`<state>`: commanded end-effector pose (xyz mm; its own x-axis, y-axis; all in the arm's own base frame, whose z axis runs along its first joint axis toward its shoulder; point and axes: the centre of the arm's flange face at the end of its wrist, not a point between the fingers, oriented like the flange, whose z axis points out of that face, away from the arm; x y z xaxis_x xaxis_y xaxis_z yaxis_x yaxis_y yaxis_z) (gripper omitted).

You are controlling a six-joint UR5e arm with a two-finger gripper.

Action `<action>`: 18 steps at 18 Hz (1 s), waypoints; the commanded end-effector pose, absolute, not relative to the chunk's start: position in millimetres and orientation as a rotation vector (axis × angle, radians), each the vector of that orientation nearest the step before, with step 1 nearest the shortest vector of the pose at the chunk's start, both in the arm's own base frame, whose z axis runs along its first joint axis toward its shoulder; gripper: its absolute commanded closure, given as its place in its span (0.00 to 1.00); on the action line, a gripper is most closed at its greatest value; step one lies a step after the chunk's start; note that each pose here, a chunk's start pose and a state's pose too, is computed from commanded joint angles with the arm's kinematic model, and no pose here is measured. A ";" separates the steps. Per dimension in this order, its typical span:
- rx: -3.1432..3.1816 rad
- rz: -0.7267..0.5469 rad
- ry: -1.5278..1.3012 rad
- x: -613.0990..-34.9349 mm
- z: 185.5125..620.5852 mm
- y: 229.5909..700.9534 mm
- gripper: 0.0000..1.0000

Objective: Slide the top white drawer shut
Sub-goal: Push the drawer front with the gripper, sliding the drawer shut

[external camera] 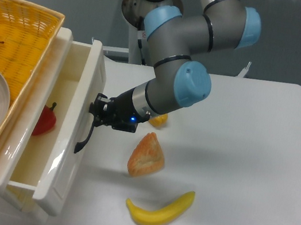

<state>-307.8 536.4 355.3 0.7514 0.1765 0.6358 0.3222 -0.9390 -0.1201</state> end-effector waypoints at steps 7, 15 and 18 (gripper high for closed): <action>-2.744 -0.969 -0.370 -292.4 352.9 545.3 0.95; -2.752 -0.959 -0.352 -272.9 349.7 562.2 0.94; -2.759 -0.965 -0.337 -265.0 349.0 565.6 0.93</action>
<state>-265.0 565.6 349.0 0.7612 0.1476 0.6315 0.2775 -0.9542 -0.1116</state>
